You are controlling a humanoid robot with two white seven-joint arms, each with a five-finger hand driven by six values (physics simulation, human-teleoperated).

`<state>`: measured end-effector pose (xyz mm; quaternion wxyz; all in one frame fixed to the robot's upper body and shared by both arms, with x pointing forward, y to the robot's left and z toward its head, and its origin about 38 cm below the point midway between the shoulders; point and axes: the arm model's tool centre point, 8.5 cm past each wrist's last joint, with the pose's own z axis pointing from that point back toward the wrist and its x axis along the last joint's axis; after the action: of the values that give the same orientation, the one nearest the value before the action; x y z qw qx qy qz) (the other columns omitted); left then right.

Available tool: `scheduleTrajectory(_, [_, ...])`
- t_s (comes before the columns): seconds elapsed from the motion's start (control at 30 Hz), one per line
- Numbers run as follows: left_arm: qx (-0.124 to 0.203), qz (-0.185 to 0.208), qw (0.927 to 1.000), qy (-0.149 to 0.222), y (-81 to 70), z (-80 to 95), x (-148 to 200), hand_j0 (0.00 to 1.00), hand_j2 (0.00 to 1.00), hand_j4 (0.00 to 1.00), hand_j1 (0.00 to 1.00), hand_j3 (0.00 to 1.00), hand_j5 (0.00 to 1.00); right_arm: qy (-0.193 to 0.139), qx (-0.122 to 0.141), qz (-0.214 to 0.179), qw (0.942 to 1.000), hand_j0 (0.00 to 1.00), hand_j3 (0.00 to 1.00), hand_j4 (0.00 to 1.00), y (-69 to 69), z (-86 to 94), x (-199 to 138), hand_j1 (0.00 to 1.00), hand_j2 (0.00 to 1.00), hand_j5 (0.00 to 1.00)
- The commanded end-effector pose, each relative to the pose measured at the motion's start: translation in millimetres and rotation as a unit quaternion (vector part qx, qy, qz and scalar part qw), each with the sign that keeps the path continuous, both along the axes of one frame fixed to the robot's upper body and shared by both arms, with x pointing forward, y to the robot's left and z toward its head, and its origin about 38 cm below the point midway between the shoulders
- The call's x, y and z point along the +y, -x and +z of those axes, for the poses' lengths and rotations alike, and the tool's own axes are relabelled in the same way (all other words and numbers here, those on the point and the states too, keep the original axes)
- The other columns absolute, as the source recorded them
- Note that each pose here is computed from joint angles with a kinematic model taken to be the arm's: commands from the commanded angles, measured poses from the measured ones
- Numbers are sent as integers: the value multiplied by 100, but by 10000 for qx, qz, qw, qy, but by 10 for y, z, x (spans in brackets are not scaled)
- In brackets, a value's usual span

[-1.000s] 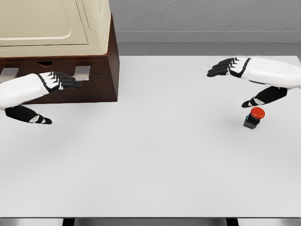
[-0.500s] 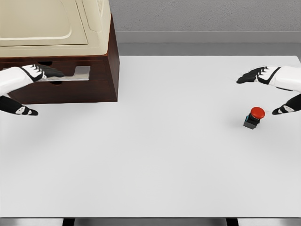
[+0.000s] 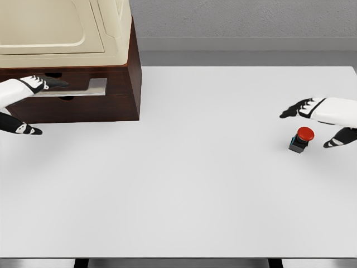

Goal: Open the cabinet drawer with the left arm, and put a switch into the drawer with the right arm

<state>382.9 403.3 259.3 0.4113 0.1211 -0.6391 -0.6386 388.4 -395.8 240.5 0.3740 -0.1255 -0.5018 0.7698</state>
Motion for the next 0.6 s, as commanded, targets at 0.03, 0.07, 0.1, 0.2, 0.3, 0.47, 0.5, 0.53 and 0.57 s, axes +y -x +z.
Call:
scheduleTrajectory(0.03, [33, 69, 9999, 91, -34, -36, 14, 100, 100, 100, 100, 100, 100, 205, 140, -187, 9995, 100, 100, 100, -30, -149, -114, 100, 100, 100])
scheduleTrajectory(0.07, [43, 76, 9999, 98, -32, -37, 19, 100, 100, 100, 100, 100, 100, 200, 157, -240, 9994, 100, 100, 100, -47, -172, -138, 100, 100, 100])
scheduleTrajectory(0.1, [52, 78, 9999, 106, -30, -42, 20, 100, 100, 100, 100, 100, 100, 255, 140, -268, 9992, 100, 100, 100, -60, -177, -156, 100, 100, 100])
scheduleTrajectory(0.2, [115, 106, 9998, 155, -25, -75, 29, 100, 100, 100, 100, 100, 100, 178, 132, -278, 9994, 100, 100, 100, -164, -313, -55, 100, 100, 100])
scheduleTrajectory(0.3, [211, 131, 9995, 208, -18, -120, 37, 100, 100, 100, 100, 100, 100, 164, 117, -242, 9995, 100, 100, 100, -195, -362, 10, 100, 100, 100])
scheduleTrajectory(0.47, [220, 140, 9993, 262, -24, -121, 32, 100, 100, 100, 100, 100, 100, 178, 75, -272, 9994, 100, 100, 100, -199, -327, -18, 100, 100, 100])
scheduleTrajectory(0.5, [223, 151, 9993, 274, -25, -120, 38, 100, 100, 100, 100, 100, 100, 178, 83, -273, 9994, 100, 100, 100, -196, -333, -18, 100, 100, 100])
scheduleTrajectory(0.53, [230, 200, 9992, 274, -35, -129, 66, 100, 100, 100, 100, 100, 100, 178, 83, -273, 9994, 100, 100, 100, -196, -333, -18, 100, 100, 100])
scheduleTrajectory(0.57, [231, 203, 9991, 278, -38, -132, 66, 100, 100, 100, 100, 100, 100, 184, 82, -277, 9994, 100, 100, 100, -194, -330, -23, 100, 100, 100])
